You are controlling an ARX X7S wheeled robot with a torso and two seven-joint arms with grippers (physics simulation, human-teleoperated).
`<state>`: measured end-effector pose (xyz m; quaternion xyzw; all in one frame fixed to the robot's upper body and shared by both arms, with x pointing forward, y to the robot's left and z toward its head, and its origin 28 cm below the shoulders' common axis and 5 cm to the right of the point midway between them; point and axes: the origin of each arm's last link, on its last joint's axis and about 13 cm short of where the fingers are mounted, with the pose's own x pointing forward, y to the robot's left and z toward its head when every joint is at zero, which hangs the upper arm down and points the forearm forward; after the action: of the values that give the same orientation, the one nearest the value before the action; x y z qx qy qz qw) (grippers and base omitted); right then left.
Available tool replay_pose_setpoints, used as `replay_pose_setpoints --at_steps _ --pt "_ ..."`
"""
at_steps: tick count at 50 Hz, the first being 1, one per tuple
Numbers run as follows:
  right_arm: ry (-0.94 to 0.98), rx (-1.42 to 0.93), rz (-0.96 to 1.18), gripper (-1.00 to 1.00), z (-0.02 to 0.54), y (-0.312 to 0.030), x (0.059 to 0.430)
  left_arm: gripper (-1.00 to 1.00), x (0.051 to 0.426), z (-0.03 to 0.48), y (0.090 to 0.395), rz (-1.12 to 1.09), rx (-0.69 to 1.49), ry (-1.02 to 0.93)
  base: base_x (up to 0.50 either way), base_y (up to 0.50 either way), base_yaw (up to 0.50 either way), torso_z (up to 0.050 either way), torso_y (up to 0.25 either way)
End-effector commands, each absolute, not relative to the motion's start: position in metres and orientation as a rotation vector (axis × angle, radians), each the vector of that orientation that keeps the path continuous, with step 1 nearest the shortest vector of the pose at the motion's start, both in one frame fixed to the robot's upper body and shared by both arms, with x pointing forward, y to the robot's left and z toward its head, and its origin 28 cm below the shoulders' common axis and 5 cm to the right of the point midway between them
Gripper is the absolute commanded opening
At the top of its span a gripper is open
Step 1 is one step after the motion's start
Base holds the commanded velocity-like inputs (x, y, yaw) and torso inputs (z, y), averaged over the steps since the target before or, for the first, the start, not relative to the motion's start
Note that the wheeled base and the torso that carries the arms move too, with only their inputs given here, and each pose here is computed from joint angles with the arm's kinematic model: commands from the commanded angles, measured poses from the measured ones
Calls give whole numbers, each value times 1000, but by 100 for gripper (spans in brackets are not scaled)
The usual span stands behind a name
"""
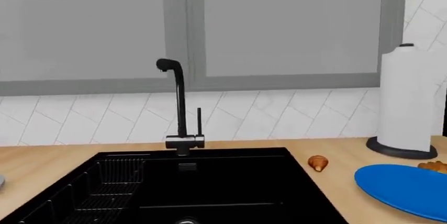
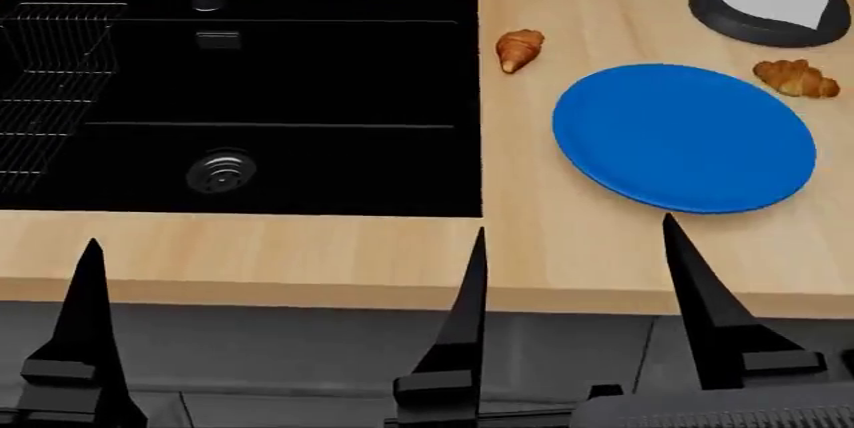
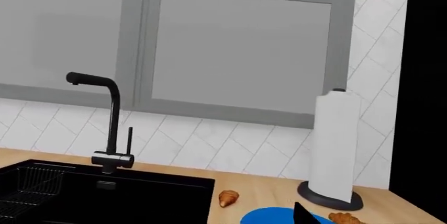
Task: Place the pastries on the plates.
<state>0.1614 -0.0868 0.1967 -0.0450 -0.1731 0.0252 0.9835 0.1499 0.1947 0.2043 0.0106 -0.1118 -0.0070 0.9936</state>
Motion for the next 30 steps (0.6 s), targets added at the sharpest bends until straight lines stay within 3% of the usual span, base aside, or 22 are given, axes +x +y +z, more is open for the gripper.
replay_pose_setpoints --at_steps 1,30 --pt "-350 -93 48 100 197 -87 161 100 151 204 195 -13 19 -223 -1 -500 0 0 0" --pt "-348 -108 42 100 194 -86 160 100 150 202 195 -15 20 -219 -1 -500 0 0 0"
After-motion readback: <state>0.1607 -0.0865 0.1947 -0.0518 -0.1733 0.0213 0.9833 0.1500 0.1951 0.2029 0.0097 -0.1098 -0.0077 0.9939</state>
